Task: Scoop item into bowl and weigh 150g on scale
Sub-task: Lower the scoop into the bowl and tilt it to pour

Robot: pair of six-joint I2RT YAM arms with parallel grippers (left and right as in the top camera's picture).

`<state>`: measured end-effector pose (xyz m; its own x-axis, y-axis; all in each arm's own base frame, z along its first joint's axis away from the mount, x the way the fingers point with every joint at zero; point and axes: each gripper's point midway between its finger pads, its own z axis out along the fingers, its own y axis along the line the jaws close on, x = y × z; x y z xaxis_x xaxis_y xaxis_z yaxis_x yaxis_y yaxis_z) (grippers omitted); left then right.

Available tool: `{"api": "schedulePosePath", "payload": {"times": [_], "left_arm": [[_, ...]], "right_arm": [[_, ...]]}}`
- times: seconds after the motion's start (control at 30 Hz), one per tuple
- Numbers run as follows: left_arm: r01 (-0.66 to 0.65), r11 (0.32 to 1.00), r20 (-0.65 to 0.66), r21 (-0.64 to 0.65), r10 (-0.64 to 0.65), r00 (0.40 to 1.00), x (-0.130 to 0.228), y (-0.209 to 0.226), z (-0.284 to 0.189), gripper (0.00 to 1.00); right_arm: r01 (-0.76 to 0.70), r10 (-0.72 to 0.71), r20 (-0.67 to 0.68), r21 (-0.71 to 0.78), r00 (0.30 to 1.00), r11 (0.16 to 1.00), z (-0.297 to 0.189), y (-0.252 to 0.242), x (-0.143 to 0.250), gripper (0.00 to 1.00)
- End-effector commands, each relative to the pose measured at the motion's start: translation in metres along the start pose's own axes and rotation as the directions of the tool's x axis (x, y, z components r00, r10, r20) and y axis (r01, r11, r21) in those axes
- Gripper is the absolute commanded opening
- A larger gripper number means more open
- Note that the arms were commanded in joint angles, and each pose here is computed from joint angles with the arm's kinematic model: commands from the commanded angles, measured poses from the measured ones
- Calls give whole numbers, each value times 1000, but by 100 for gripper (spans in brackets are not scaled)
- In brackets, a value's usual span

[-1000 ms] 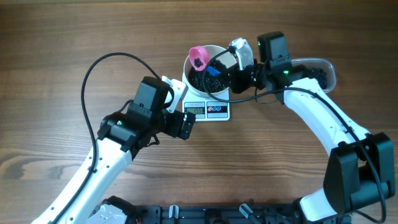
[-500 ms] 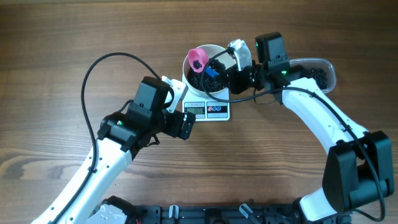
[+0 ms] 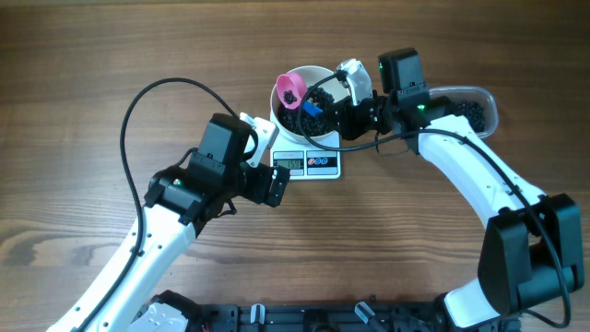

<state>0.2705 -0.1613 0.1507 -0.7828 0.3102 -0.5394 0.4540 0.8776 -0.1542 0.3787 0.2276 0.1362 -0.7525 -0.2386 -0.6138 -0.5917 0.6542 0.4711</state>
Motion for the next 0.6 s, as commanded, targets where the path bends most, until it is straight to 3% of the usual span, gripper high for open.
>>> {"api": "schedulePosePath", "payload": {"times": [0.0,0.57], "left_arm": [[-3,1000,16,-4,3,1000,-7,-1,-3,100],[-3,1000,16,-4,3,1000,-7,-1,-3,100]], "right_arm": [[2,-3,-1,-41,1000,999,4,8,-3,4],[26,-26,-1,-51,1000,998,8,16,-3,4]]}}
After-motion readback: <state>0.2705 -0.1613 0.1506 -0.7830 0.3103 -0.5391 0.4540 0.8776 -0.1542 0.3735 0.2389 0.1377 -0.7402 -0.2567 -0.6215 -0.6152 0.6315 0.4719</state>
